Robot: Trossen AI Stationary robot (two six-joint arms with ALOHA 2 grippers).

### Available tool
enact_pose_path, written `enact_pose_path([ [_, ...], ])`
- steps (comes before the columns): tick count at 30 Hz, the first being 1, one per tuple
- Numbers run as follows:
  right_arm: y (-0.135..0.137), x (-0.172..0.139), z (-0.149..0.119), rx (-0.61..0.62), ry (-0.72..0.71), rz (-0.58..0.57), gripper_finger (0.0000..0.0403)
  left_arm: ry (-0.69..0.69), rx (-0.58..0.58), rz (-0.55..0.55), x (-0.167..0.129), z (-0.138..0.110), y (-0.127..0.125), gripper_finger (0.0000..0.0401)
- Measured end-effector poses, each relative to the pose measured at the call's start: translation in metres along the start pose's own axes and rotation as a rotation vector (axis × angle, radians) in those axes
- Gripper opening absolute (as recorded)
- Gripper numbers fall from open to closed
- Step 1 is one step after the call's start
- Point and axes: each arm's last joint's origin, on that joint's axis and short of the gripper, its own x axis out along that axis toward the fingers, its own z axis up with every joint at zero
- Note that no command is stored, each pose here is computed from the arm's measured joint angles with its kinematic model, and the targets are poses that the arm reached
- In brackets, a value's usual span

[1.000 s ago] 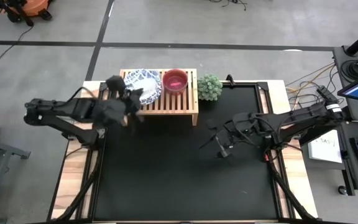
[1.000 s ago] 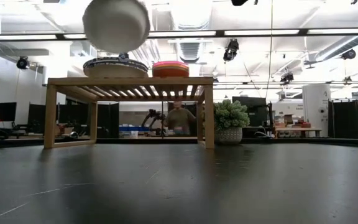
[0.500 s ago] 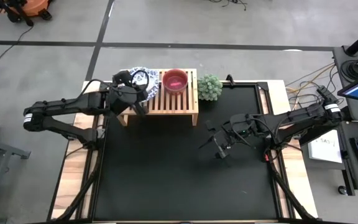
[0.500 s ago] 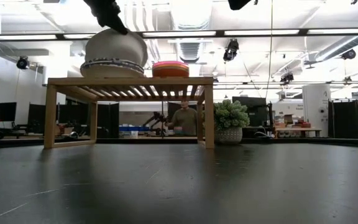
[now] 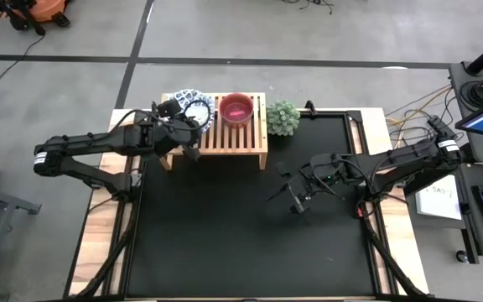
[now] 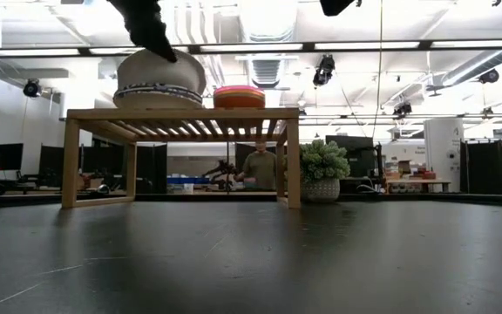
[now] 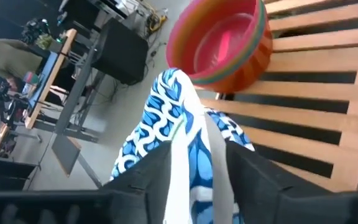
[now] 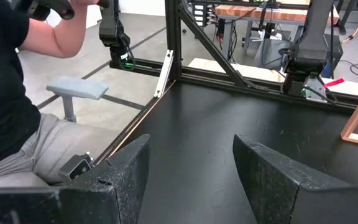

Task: Place and stack bowls onto a shelf
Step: Stack the white patterned bowl on top of the white patterned bowls on the shelf

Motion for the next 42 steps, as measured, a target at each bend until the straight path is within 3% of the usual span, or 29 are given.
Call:
enact_pose_path([
  [8,0.0,0.0,0.0,-0.004,0.001,0.0,0.0219,-0.007,0.006,0.003,-0.014,0.006,0.016,0.0196],
  [11,0.0,0.0,-0.002,-0.004,0.005,0.0,0.0219,-0.002,0.006,-0.005,-0.022,0.006,0.023,0.0207],
  [15,0.0,0.001,-0.007,-0.018,0.013,0.001,0.0219,-0.108,-0.076,-0.078,-0.032,0.01,0.032,0.0205],
  [20,0.0,0.003,-0.016,-0.035,-0.004,0.0,0.0219,-0.27,-0.223,-0.055,-0.039,0.007,0.038,0.0154],
  [27,0.0,0.004,-0.024,-0.031,-0.007,0.0,0.0219,-0.329,-0.331,-0.037,-0.025,-0.025,0.017,0.0012],
  [33,0.0,0.004,-0.024,-0.023,-0.006,0.0,0.0219,-0.314,-0.388,-0.041,-0.011,-0.041,-0.002,0.0004],
  [42,0.0,0.004,-0.024,0.011,-0.006,0.0,0.0219,-0.28,-0.411,-0.053,-0.005,-0.041,-0.007,0.0],
])
